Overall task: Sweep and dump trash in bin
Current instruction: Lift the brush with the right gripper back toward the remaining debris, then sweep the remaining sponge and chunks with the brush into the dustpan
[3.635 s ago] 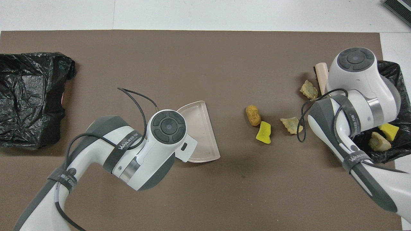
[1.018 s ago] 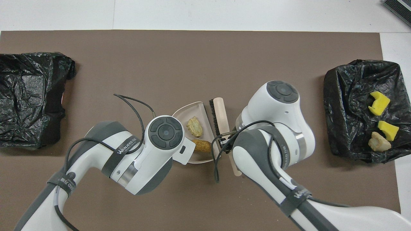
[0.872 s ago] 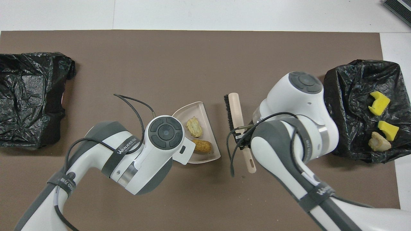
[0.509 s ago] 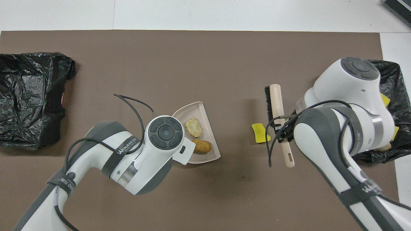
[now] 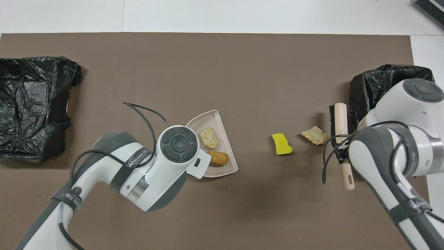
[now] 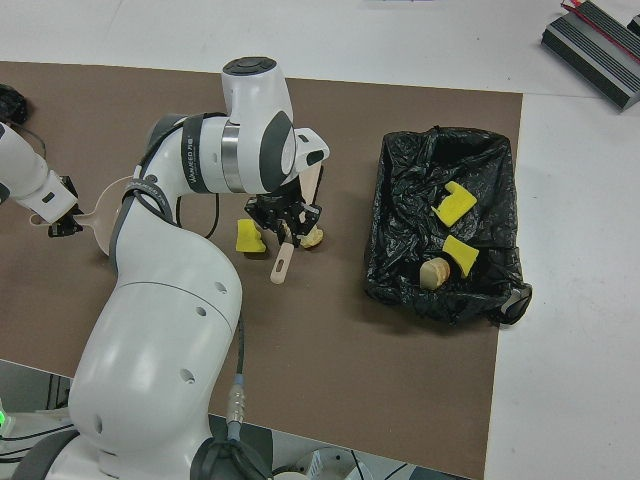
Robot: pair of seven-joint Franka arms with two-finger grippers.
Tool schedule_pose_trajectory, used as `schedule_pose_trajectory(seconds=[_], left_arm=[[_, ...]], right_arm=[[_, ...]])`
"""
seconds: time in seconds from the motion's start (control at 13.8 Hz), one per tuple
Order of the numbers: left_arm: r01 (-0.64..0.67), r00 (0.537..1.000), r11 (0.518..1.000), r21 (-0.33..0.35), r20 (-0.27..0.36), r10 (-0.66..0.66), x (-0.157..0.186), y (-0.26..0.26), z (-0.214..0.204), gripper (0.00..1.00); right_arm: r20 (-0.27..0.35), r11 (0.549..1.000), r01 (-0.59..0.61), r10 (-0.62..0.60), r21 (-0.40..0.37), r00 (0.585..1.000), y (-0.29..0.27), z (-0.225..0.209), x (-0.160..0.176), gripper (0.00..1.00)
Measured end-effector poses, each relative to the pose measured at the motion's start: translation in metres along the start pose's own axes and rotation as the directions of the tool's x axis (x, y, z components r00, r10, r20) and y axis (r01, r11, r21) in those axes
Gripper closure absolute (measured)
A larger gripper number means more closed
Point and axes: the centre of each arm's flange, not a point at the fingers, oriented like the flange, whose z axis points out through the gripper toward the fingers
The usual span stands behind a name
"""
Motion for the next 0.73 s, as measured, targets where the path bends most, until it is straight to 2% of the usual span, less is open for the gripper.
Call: schedule_pose_trajectory(seconds=[0.15,0.29,0.51,0.73], left_arm=[[-0.001,1.0,1.0,-0.001,0.001,0.001,-0.001,0.002,0.0,0.69],[-0.002,1.0,1.0,-0.002,0.003,0.002,-0.003,0.004,0.001,0.69],[-0.003,1.0,1.0,-0.005,0.007,0.003,-0.005,0.006,0.002,0.69],[-0.004,1.0,1.0,-0.007,0.009,0.004,-0.007,0.008,0.004,0.69]], right_arm=[[-0.032,1.0,0.013,-0.014,-0.027,0.999,-0.006,0.035,-0.018,0.74],[-0.033,0.999,0.03,-0.031,-0.044,0.999,-0.014,0.057,-0.03,0.74],[-0.04,0.994,0.094,-0.096,-0.059,0.995,-0.048,0.06,-0.036,0.74],[-0.072,0.985,0.171,-0.172,-0.015,0.983,-0.104,0.058,-0.045,0.74]])
